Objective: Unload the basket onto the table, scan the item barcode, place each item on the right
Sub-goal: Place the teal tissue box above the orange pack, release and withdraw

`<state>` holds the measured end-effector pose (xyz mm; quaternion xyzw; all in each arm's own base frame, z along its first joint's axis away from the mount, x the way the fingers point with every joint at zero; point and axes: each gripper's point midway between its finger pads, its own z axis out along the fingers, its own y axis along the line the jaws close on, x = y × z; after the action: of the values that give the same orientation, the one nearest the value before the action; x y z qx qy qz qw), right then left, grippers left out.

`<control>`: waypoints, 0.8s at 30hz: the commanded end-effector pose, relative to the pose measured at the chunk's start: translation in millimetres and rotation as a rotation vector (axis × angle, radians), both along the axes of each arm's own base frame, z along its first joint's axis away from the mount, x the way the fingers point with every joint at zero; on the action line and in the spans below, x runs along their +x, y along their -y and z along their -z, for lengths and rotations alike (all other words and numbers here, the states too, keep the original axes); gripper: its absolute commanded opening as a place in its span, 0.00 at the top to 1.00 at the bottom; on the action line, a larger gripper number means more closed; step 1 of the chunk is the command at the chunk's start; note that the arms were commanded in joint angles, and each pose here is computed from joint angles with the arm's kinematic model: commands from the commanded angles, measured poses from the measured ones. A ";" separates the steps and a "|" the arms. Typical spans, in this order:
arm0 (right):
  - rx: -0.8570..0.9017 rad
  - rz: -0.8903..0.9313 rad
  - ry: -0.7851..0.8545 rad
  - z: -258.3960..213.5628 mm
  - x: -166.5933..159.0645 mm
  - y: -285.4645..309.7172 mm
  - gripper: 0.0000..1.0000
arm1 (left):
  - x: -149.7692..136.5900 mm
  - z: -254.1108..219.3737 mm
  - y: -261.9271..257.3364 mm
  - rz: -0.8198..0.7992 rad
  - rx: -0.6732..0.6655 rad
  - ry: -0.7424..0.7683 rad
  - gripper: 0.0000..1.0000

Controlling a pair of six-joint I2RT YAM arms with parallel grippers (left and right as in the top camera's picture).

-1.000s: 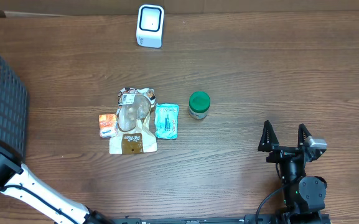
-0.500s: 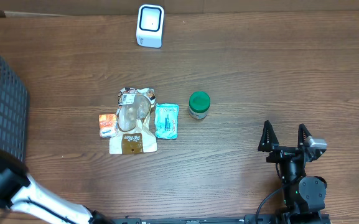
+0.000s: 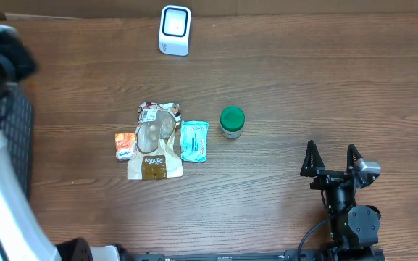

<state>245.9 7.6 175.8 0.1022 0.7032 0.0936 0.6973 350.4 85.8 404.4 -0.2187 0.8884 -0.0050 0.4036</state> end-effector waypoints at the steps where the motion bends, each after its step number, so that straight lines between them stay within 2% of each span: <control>1: -0.003 0.002 0.002 2.2 0.2 0.1 0.00 | 12.6 65.5 32.1 0.138 0.058 -0.266 0.96; 5: -0.003 0.002 0.002 2.2 0.2 0.1 0.00 | 23.3 128.9 55.8 0.220 0.040 -0.472 0.96; 11: -0.003 0.002 0.002 2.2 0.2 0.1 0.00 | 47.6 232.3 77.7 0.286 0.032 -0.669 0.96; 19: -0.003 0.002 0.002 2.2 0.2 0.1 0.00 | 39.8 345.4 63.1 0.256 0.064 -0.885 0.96; 21: -0.003 0.002 0.002 2.2 0.2 0.1 0.00 | 35.5 364.4 62.0 0.256 0.064 -0.936 0.91; 24: -0.003 0.002 0.002 2.2 0.2 0.1 0.00 | 33.5 378.5 62.9 0.259 0.058 -0.969 0.77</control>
<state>245.9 7.6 175.9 0.1022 0.7031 0.0937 0.6975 388.2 17.4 37.4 -0.0778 0.9945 0.0589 -0.0379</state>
